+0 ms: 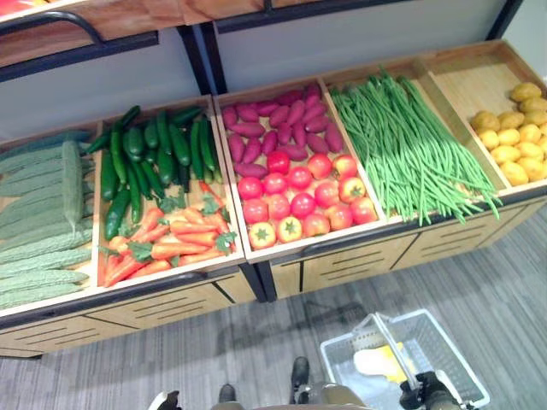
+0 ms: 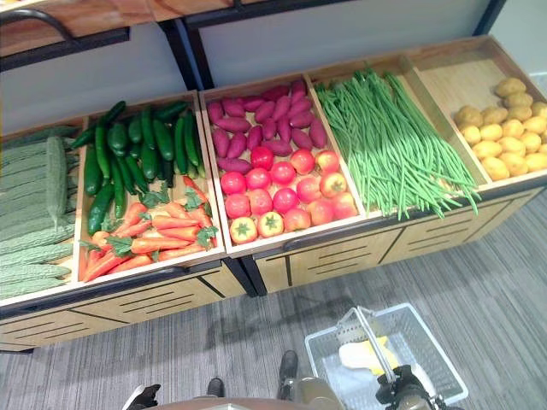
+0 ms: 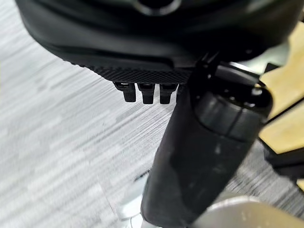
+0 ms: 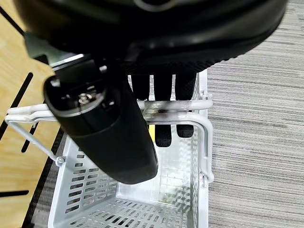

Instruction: Get the vegetables into the basket

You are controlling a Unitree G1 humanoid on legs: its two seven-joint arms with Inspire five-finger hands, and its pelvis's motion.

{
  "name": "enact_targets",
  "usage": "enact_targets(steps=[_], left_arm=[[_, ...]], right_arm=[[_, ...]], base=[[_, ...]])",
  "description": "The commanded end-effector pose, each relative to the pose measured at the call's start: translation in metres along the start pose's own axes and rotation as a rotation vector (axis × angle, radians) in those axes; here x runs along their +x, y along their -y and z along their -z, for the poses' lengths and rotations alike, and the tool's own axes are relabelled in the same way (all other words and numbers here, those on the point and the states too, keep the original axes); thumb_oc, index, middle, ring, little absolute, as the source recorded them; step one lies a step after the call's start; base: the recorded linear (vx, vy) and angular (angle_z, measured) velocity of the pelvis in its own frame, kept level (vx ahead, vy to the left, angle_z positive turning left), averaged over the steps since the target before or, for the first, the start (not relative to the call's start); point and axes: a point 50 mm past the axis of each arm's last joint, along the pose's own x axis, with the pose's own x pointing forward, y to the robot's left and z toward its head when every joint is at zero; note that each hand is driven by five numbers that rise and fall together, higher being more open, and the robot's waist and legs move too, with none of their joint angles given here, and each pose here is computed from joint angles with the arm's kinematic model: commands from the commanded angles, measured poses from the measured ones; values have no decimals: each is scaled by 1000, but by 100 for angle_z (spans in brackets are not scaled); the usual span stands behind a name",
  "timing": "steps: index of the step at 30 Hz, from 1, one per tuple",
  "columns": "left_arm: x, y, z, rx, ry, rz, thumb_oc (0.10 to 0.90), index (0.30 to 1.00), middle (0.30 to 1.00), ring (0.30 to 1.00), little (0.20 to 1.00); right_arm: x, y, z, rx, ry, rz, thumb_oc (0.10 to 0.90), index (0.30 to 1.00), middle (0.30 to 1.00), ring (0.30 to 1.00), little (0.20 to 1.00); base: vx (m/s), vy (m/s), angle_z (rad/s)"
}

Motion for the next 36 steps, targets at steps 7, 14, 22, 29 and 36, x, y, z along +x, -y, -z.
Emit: enact_targets(steps=[7, 14, 22, 29, 36], left_arm=[[6, -43, -11, -179, 2, -198, 900, 1000, 1000, 1000, 1000], [6, -43, -2, -219, -23, -218, 900, 1000, 1000, 1000, 1000], [-2, -109, -8, -657, -37, -726, 900, 1000, 1000, 1000, 1000], [-33, -187, -38, -722, 245, -1095, 900, 1000, 1000, 1000, 1000], [-98, -228, -104, -273, 791, -1264, 900, 1000, 1000, 1000, 1000]], right_arm=[[2, 3, -12, -39, 39, 28, 400, 300, 300, 300, 300], [-1, 0, 5, -49, -16, 27, 400, 300, 300, 300, 300], [-6, -15, 10, -46, 2, 51, 400, 300, 300, 300, 300], [-8, -14, 18, -49, -5, 55, 400, 300, 300, 300, 300], [-7, -11, 20, -6, -12, 58, 400, 300, 300, 300, 300]], base=[[-36, 101, -5], [5, 7, -4], [4, -3, 0], [16, -4, -3], [2, 2, 2]])
